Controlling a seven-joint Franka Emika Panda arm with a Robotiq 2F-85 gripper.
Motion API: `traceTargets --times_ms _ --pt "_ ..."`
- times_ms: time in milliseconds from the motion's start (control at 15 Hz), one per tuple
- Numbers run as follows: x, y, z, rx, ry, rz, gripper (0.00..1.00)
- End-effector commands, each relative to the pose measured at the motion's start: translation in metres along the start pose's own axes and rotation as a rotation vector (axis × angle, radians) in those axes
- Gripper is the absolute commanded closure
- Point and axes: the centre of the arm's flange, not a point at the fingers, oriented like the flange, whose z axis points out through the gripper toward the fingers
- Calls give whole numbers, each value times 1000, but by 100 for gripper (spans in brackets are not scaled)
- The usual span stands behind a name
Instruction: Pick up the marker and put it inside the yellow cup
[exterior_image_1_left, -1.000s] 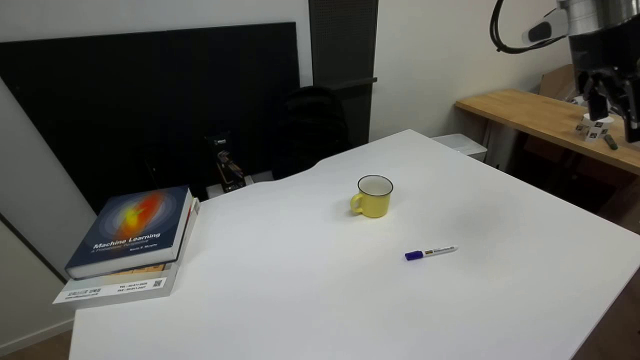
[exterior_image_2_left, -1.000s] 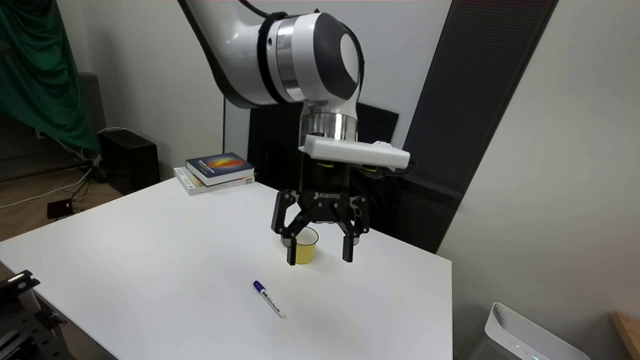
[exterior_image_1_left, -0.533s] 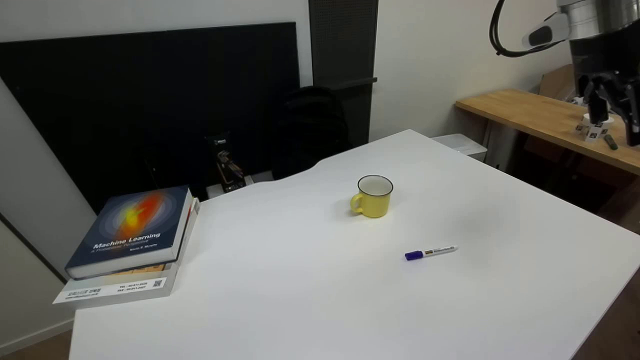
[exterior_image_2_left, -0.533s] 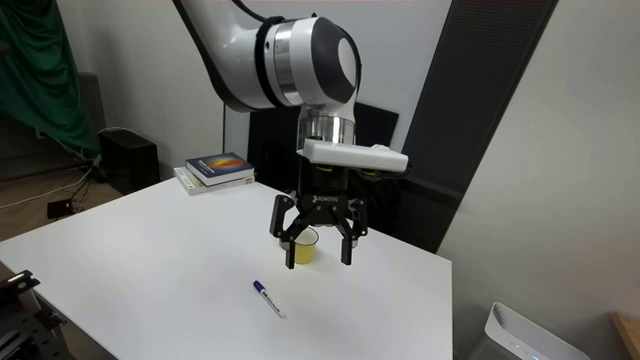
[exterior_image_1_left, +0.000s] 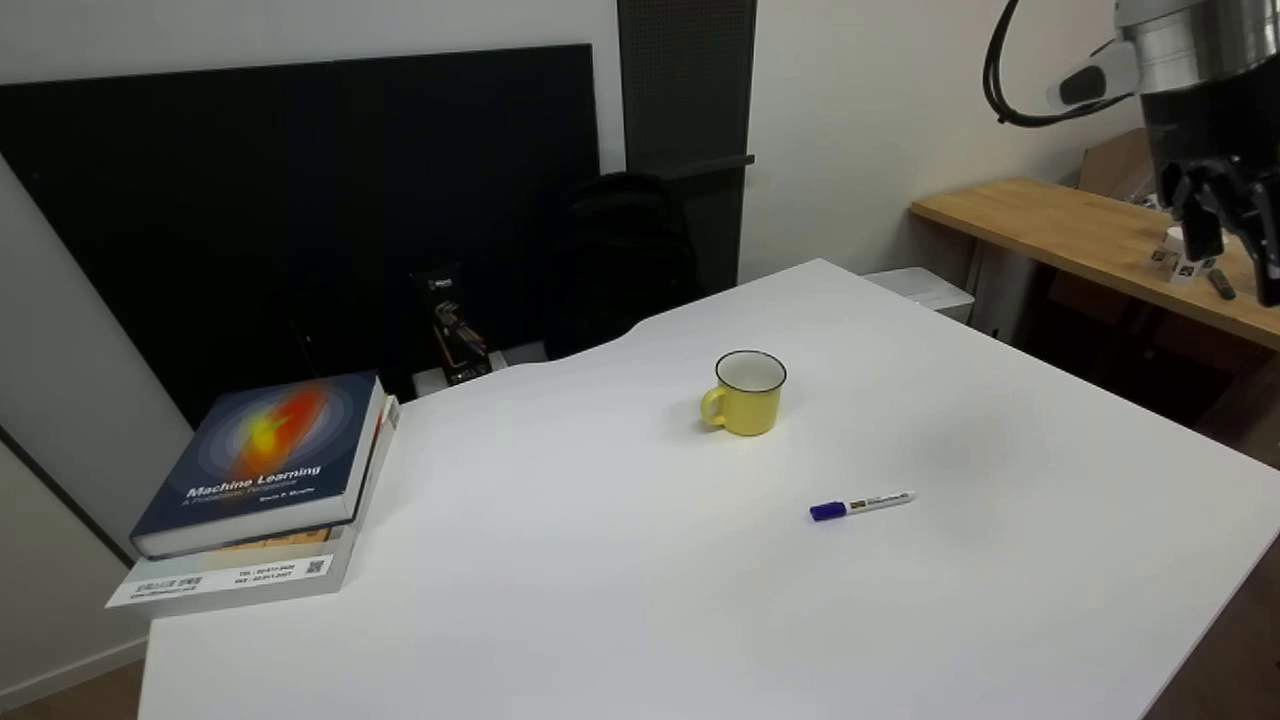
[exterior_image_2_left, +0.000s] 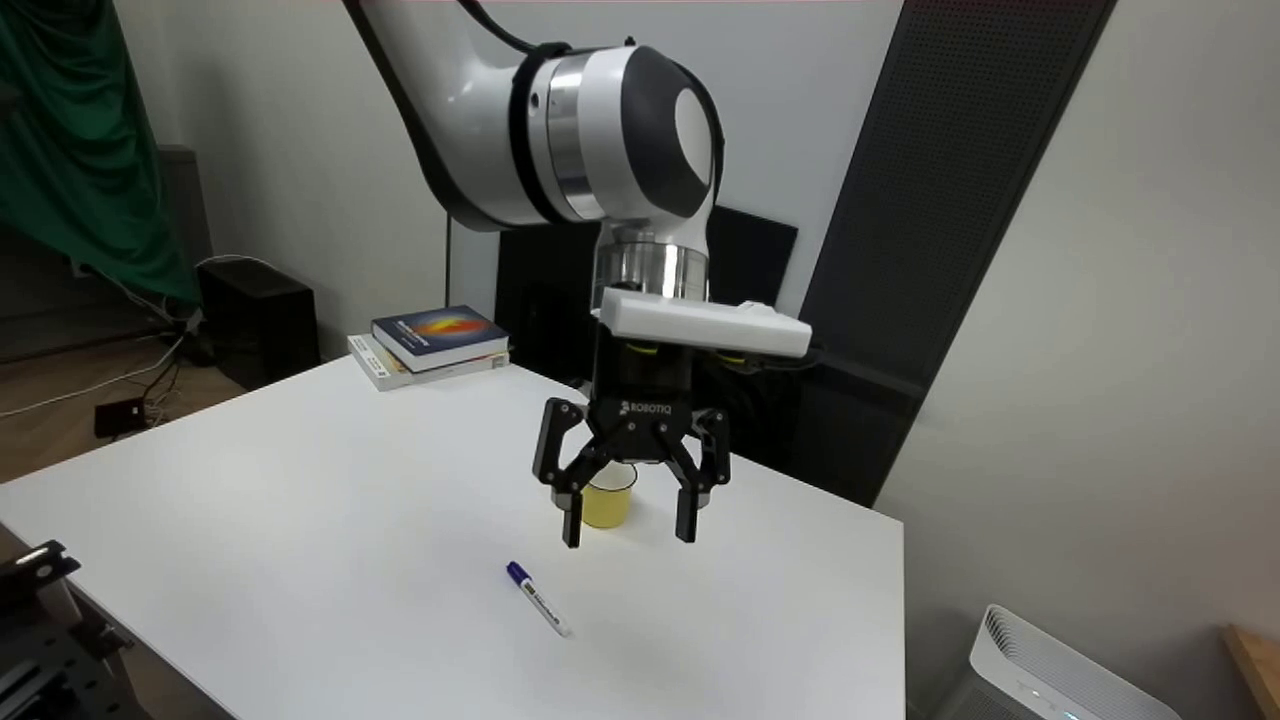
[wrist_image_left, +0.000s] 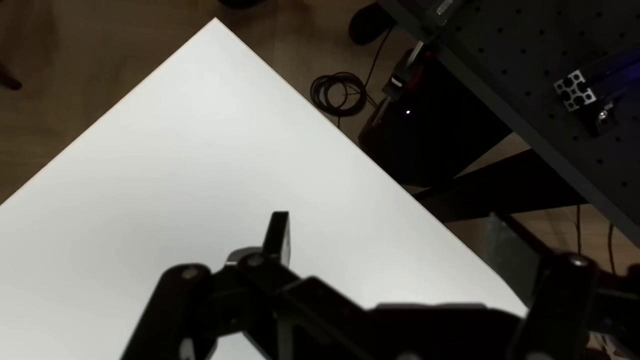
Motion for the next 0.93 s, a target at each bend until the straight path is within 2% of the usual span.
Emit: traceTargets --times_ms 0,200,400,600,867 --pt "12 6 37 31 -54 14 0" --pt "20 20 62 -36 -104 -59 0" --pt "30 42 82 -190 -119 -150 0" --pt "38 78 93 -304 -29 -225 0" --pt "43 138 102 -357 198 -251 0"
